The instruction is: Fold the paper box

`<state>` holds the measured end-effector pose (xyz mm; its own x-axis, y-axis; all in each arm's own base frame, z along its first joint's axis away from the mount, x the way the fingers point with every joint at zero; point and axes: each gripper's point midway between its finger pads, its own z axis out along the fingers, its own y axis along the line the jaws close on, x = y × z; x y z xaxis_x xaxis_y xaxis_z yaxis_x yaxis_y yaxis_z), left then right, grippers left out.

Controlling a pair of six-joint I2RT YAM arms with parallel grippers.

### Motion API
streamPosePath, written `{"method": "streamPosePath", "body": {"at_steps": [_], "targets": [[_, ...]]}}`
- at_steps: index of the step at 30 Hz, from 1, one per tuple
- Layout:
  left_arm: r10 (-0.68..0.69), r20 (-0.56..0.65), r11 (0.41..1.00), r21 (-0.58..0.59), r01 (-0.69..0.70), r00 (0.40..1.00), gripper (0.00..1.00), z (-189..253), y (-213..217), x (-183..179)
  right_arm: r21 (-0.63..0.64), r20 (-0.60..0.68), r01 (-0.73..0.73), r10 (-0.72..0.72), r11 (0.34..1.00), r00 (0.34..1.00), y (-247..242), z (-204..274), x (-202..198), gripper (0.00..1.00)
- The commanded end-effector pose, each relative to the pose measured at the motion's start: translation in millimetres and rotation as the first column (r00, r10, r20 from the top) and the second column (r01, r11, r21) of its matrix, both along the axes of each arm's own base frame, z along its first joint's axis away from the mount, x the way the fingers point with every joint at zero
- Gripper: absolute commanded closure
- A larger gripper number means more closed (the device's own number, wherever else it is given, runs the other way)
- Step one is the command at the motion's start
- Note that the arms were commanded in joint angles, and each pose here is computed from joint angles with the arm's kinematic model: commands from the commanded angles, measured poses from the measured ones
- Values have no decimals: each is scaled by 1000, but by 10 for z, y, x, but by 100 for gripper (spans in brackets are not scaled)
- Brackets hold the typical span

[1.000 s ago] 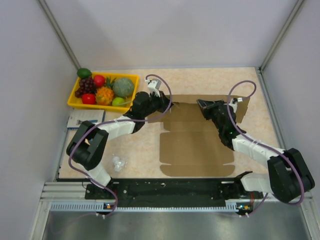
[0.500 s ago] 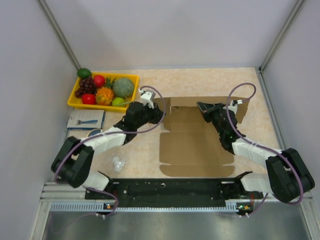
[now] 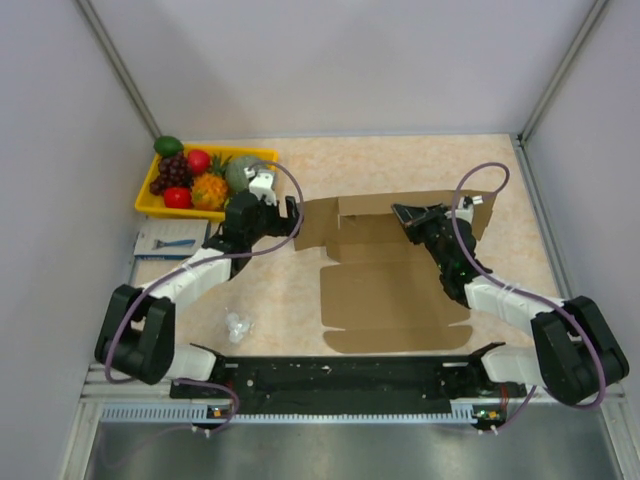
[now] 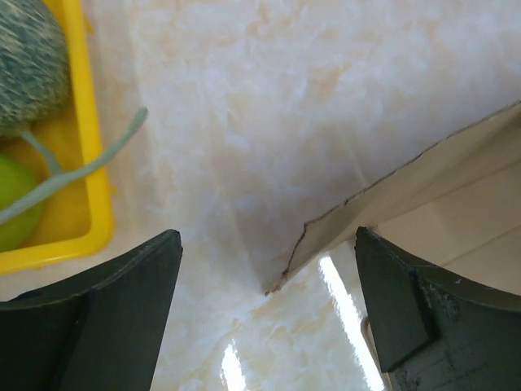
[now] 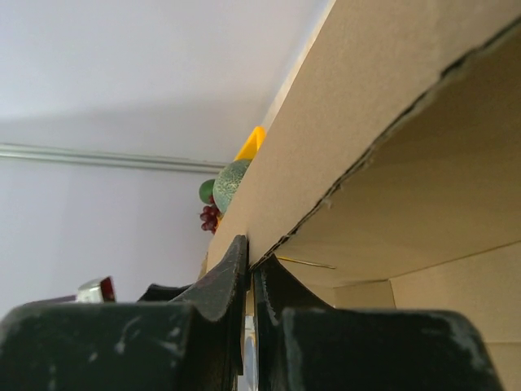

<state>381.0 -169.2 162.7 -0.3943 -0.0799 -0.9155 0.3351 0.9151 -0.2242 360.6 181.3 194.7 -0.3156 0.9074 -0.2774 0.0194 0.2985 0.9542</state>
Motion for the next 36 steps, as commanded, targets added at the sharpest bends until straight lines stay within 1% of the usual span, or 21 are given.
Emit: {"method": "streamPosePath", "body": {"at_steps": [1, 2, 4, 6, 7, 9, 10, 12, 13, 15, 17, 19, 22, 24, 27, 29, 30, 31, 33, 34, 36], "targets": [[-206, 25, 976, 82, 203, 978, 11, -109, -222, 10, -65, -12, -45, 45, 997, 999, 24, -145, -31, 100], [-261, 27, 962, 93, 258, 965, 12, -174, -293, 12, -62, -14, -50, 49, 997, 999, 30, -157, -32, 100], [-314, 54, 947, 89, 309, 948, 20, -135, -384, 62, -57, -13, -49, 49, 997, 999, 26, -157, -25, 100], [-422, 38, 906, 45, 420, 906, 34, -176, -549, -22, -55, -8, -54, 53, 997, 999, 36, -136, -21, 100], [-422, 46, 907, 20, 421, 906, 51, -116, -589, 0, -57, -8, -54, 53, 997, 999, 37, -133, -19, 100], [-366, 27, 930, -20, 366, 930, 62, -70, -577, 39, -57, -9, -51, 50, 997, 999, 33, -134, -5, 100], [-328, -15, 943, -66, 326, 945, 73, -89, -577, 7, -56, -10, -52, 52, 997, 999, 40, -132, -4, 100], [-322, 22, 943, -81, 323, 946, 83, 53, -678, -93, -53, -19, -47, 46, 997, 999, 30, -161, -1, 100], [-268, 17, 960, -82, 269, 963, 84, 36, -654, -103, -48, -20, -46, 45, 998, 999, 34, -164, -3, 100], [-257, 27, 961, -96, 258, 966, 82, 133, -766, -196, -30, -18, -49, 48, 998, 999, 40, -173, -13, 100], [-204, -8, 967, -155, 200, 979, 90, 177, -811, -201, -16, -32, -46, 46, 999, 998, 37, -224, -36, 100], [-202, -33, 959, -207, 191, 979, 92, 190, -953, -281, -10, -29, -46, 45, 999, 999, 33, -230, -46, 100], [-161, -69, 954, -267, 137, 984, 91, 98, -1044, -370, -1, -35, -44, 44, 999, 998, 26, -230, -58, 100], [-150, -32, 941, -310, 133, 988, 88, 159, -1127, -416, 3, -34, -47, 47, 999, 998, 33, -218, -82, 100], [-134, -27, 942, -313, 119, 991, 86, 111, -1163, -493, -12, -50, -40, 40, 999, 998, 11, -247, -113, 100], [-160, 22, 934, -320, 159, 987, 77, 152, -1232, -543, -26, -68, -40, 38, 999, 997, 0, -290, -138, 100], [-215, 46, 919, -329, 218, 976, 74, 174, -1330, -634, -31, -72, -35, 33, 999, 997, -21, -286, -141, 100], [-239, 78, 904, -346, 251, 968, 63, 187, -1362, -672, -36, -77, -39, 36, 999, 996, -17, -292, -153, 100], [-333, 83, 870, -357, 341, 939, 54, 55, -1455, -825, -42, -81, -43, 39, 998, 996, -20, -311, -172, 100], [-369, 147, 843, -364, 397, 918, 49, 152, -1504, -868, -38, -79, -47, 44, 998, 996, -16, -308, -184, 100], [-412, 145, 825, -360, 436, 900, 43, 35, -1510, -984, -34, -73, -48, 45, 998, 996, -25, -307, -206, 100]]}}
